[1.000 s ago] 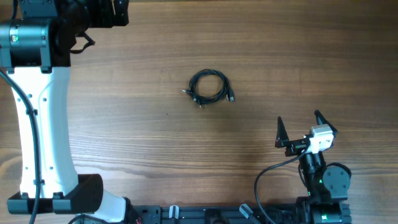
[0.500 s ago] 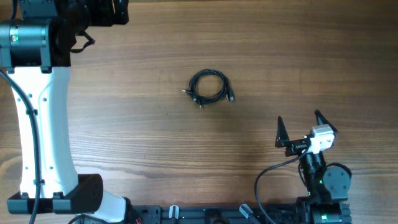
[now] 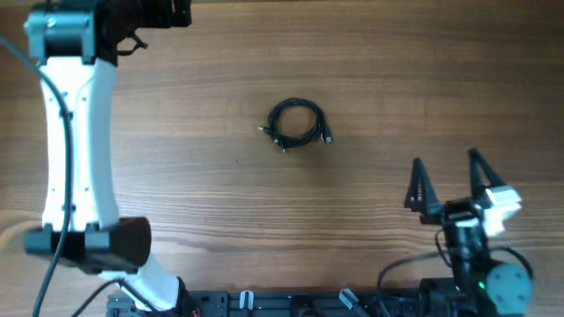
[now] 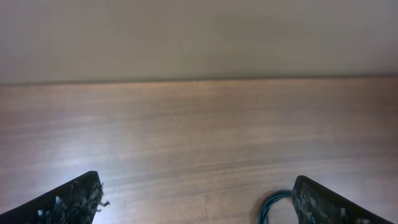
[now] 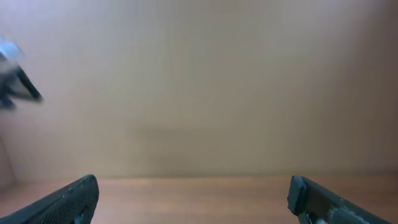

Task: Untangle cables

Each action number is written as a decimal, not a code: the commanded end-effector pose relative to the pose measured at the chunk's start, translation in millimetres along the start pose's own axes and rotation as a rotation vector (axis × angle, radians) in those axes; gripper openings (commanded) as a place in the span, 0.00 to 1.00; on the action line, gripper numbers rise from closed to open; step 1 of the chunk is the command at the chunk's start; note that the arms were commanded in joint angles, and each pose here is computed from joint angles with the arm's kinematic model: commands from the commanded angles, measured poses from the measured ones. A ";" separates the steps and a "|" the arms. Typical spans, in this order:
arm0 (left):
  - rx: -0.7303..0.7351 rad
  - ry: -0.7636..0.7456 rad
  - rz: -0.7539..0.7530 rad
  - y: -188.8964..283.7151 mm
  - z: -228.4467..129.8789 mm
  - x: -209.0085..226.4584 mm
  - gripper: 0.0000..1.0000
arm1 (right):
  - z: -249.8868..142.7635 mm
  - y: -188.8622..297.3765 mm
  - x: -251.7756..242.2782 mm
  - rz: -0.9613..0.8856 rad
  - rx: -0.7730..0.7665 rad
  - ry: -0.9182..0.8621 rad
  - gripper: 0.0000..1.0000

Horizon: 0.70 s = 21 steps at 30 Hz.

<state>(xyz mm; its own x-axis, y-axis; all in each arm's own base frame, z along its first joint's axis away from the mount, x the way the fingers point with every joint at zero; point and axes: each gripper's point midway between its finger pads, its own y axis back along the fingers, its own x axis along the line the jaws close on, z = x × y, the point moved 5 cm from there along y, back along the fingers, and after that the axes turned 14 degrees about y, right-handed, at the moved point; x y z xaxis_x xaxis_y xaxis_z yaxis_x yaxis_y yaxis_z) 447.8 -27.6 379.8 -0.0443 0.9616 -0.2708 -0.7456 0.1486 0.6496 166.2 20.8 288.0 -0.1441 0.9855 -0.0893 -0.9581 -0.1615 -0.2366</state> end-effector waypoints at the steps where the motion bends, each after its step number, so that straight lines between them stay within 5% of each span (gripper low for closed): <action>1: 0.012 -0.028 -0.026 -5.4 -2.1 -10.2 1.00 | 59.6 5.5 -8.0 -0.047 -0.073 0.019 1.00; 10: 0.031 -0.034 -0.031 -5.6 -6.7 -14.5 1.00 | 137.0 -42.4 -19.1 -0.035 0.041 0.136 1.00; 21: 0.056 -0.032 -0.025 -5.5 -11.8 -13.6 1.00 | 174.5 -161.7 -31.6 0.073 0.302 0.203 1.00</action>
<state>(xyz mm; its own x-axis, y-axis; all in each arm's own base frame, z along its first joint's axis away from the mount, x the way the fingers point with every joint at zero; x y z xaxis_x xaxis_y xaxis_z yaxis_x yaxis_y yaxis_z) 448.9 -42.3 363.0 -0.0268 0.9643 -0.2633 -0.6978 0.1705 0.6957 266.4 22.9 472.8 -0.1738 0.9598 -0.2203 -0.9842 -0.1614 0.0734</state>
